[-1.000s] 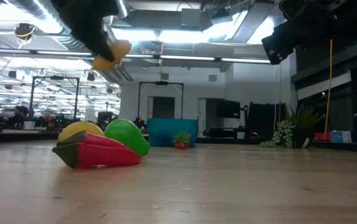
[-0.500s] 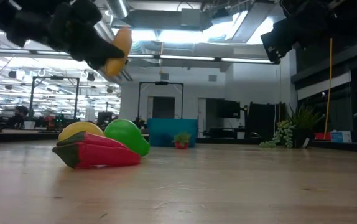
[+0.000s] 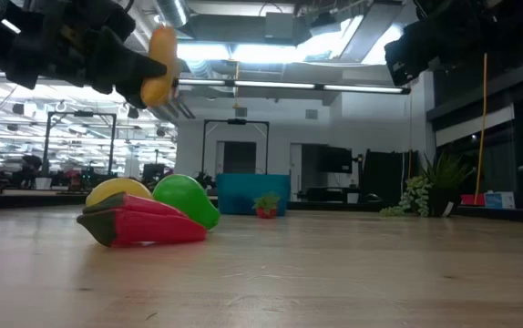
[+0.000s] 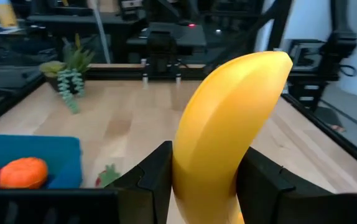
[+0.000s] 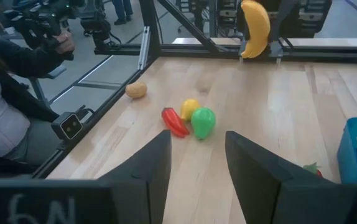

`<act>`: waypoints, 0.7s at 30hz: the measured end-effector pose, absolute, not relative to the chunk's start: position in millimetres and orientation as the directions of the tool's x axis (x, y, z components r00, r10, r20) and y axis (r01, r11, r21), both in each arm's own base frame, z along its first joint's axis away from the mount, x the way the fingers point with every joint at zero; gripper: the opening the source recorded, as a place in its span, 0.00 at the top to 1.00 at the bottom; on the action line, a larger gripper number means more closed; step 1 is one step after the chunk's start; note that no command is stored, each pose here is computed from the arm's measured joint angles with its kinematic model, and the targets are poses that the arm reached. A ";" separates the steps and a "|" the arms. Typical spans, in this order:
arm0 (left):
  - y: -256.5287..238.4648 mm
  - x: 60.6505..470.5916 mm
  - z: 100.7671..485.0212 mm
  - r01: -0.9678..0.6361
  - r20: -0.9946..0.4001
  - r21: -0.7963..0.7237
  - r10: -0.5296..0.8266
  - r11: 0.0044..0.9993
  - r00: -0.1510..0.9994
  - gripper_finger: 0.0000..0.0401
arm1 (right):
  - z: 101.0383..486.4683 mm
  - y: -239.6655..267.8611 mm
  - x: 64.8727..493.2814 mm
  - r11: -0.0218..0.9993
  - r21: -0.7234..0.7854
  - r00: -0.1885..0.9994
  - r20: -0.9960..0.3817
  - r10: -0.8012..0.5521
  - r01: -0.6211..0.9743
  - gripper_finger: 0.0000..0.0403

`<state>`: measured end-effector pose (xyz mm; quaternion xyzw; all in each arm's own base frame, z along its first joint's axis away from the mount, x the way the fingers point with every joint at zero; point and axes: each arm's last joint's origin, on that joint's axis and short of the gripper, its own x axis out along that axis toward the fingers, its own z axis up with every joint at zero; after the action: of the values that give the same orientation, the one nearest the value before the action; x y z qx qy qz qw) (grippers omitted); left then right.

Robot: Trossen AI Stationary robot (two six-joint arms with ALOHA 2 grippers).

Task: Pick and placing Produce into tupperware
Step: Put the banana into the blue bin

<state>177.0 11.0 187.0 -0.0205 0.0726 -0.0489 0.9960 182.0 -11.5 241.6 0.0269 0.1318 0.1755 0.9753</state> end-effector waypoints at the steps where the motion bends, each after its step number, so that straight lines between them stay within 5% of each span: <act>1: 10.6 176.9 187.1 0.110 -0.142 -0.048 -0.116 0.993 0.983 0.67 | 242.0 -11.2 182.1 0.936 0.097 0.904 -0.244 0.351 -0.337 0.62; 10: 9.6 176.8 187.1 0.146 -0.141 -0.053 -0.153 0.988 0.978 0.67 | 243.3 -10.7 182.5 0.936 0.090 0.907 -0.231 0.353 -0.341 0.62; 21: 14.2 177.1 186.8 -0.018 -0.146 -0.082 0.006 0.996 0.989 0.67 | 243.2 -10.7 182.6 0.936 0.091 0.907 -0.232 0.353 -0.341 0.62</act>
<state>177.1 14.2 186.8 -0.0415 0.0732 0.0060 0.9964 182.6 -10.7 243.2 0.0241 0.1233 0.1776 0.9761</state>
